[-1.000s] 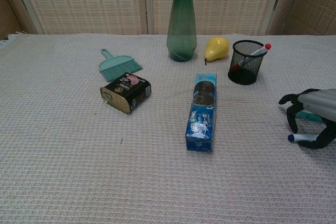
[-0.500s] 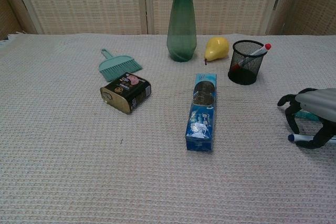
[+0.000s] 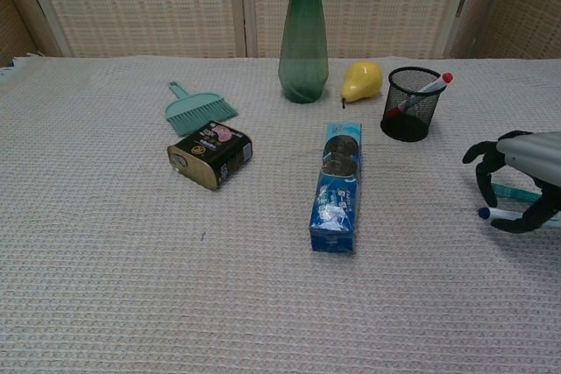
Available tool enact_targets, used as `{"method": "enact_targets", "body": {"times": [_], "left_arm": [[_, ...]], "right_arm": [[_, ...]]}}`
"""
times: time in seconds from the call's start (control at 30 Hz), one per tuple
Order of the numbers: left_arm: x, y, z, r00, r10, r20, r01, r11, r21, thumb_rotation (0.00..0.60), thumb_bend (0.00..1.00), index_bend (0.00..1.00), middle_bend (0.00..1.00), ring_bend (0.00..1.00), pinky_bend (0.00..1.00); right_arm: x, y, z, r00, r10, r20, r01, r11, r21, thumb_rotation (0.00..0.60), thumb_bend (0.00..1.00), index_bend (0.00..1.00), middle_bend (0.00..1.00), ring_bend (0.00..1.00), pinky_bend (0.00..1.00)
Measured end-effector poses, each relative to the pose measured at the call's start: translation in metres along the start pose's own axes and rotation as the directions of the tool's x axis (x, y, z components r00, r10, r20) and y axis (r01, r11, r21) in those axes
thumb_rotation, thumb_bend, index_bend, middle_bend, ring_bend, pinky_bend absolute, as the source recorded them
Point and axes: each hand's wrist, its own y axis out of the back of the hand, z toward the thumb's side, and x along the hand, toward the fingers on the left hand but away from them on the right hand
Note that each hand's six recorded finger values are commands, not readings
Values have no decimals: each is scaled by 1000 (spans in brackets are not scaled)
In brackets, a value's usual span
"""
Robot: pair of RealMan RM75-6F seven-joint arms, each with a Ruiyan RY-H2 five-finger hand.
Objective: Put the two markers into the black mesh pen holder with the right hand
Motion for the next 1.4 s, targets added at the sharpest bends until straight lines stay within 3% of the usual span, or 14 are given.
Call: {"method": "enact_targets", "body": {"times": [0.2,0.4,0.5,0.63,0.7,0.93,1.03,1.17,1.4], "left_arm": [[-1,1,1,1000,2,4,-2,1000,0,600,507,224,0,25,275],[-1,2,2,1000,6,8,-6,1000,-1,600,507,224,0,26,275],[-2,2,2,1000,6,10,-6,1000,1,600,508,224,0,26,275],[-1,1,3,1000,3,9,-3,1000,1,600,507,224,0,26,275],[-1,1,3,1000,2,9,-2,1000,1,600,507,224,0,26,275],[1,-1,2,1000,-5,5,5,1000,-4,600,507,224,0,26,276],[1,-1,2,1000,-5,3,5,1000,-10,600,507,224,0,26,276],[3,-2,0,1000,-15,0,15,1000,-17,600,507,224,0,26,276],[8,-7,-7,999,-40,-19,39,999,-36,600,507,224,0,26,276]], "right_arm": [[4,22,3,997,-60,-54,53,989,-137,600,228,647,143,151,0],[8,62,-1,976,-197,-97,156,931,-330,600,239,637,158,168,28],[8,92,-9,952,-292,-95,225,875,-429,600,252,637,162,184,51],[5,130,-19,911,-404,-85,289,771,-567,600,252,637,164,209,86],[3,142,-23,896,-437,-82,293,719,-630,600,253,637,164,214,96],[-27,180,-42,850,-524,-59,246,493,-835,600,275,648,164,216,113],[-50,191,-47,845,-533,-46,224,430,-875,600,292,655,164,221,121],[-80,197,-51,853,-522,-19,211,378,-901,600,299,656,164,226,128],[-126,187,-49,884,-467,18,207,356,-911,600,300,658,164,230,133]]}}
